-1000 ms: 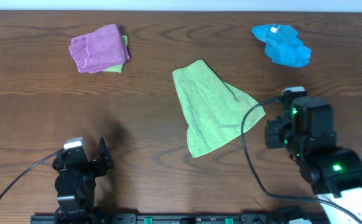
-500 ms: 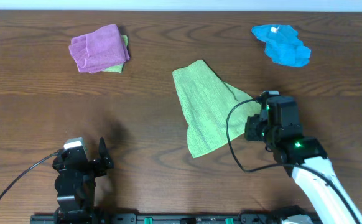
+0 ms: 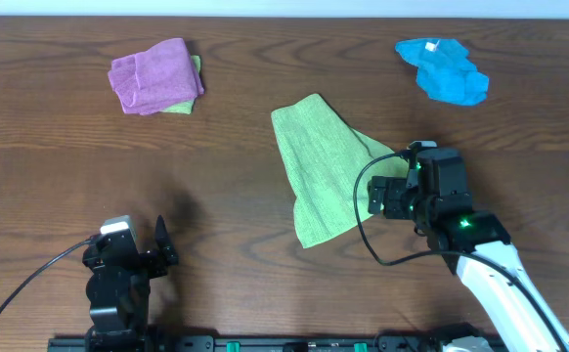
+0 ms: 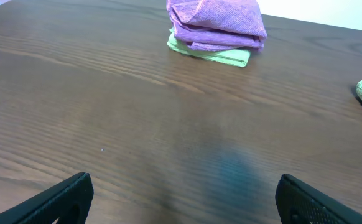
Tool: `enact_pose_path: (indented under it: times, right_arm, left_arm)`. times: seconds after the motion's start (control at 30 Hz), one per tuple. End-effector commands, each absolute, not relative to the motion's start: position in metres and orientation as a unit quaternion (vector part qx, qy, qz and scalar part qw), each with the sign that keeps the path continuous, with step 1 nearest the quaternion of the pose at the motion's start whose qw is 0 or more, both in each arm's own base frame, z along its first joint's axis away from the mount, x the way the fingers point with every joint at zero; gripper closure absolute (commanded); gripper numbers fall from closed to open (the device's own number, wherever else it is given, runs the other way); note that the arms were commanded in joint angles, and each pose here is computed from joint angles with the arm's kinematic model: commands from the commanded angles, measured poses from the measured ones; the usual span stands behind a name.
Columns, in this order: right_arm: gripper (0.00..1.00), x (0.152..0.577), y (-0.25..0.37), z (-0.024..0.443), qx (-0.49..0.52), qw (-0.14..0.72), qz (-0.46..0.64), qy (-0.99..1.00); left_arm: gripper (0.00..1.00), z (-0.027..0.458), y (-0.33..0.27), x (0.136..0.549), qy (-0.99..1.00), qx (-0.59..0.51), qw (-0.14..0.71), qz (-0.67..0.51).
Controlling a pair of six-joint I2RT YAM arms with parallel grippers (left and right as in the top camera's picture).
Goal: Fold the cloth
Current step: 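Pull the right gripper back toward the cloth's right edge, then move the left gripper forward to the green cloth's left edge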
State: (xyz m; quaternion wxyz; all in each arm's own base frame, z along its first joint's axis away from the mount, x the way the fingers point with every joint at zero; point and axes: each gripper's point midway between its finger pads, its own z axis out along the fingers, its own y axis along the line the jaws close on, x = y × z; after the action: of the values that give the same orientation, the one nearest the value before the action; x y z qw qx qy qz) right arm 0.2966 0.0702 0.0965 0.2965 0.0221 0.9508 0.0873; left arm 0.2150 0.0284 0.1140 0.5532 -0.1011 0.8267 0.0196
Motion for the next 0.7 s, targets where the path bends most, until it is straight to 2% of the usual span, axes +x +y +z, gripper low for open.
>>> enact_pose_path:
  times: [0.0,0.17,0.4,0.5,0.67]
  right_arm:
    - [0.01,0.298,0.068,0.103,0.026,0.307,0.088,0.947]
    - [0.01,0.302,0.060,0.115,0.034,0.332,0.071,0.940]
    - [0.01,0.309,0.059,0.149,0.037,0.395,0.080,0.914]
    - [0.01,0.308,0.059,0.158,0.037,0.408,0.083,0.908]
    - [0.01,0.307,0.061,0.167,0.036,0.421,0.093,0.901]
  left_arm:
    - [0.05,0.106,0.024,0.215,0.832,-0.099,0.546,0.007]
    - [0.05,0.109,-0.005,0.217,0.832,-0.060,0.547,-0.071]
    - [0.05,0.128,-0.092,0.194,0.798,0.092,0.522,-0.288]
    - [0.05,0.141,-0.109,0.185,0.773,0.135,0.523,-0.332]
    - [0.05,0.144,-0.115,0.181,0.767,0.141,0.516,-0.354]
